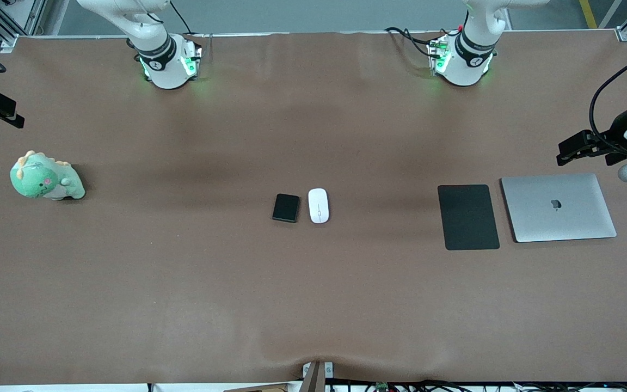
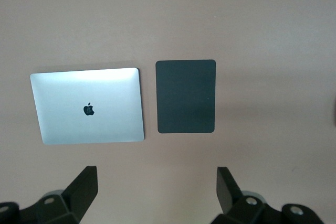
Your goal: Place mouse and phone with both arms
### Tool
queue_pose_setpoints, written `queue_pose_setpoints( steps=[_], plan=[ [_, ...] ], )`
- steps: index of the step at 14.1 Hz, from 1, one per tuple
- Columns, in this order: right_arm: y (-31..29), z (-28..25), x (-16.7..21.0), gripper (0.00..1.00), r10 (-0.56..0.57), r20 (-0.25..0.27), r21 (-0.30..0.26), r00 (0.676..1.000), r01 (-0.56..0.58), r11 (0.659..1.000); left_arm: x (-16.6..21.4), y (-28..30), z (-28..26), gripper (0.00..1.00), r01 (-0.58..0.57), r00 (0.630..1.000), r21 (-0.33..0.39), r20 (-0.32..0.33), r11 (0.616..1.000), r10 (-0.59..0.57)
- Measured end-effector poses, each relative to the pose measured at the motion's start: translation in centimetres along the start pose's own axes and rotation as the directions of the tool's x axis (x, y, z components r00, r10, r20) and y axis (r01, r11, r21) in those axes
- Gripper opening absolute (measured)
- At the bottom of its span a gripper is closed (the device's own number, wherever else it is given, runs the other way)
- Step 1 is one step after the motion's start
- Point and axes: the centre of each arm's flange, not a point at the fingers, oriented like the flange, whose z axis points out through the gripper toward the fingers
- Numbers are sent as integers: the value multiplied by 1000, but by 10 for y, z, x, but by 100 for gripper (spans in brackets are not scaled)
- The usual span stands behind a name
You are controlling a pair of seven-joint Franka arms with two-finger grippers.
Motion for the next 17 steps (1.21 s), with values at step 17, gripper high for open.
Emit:
queue_pose_setpoints(
  steps=[17],
  plan=[
    [-5,3,3,100,-11,3,-2,1000,11,1000,-3,12,-6,100,25,1000,-10,-10,1000,-25]
  ],
)
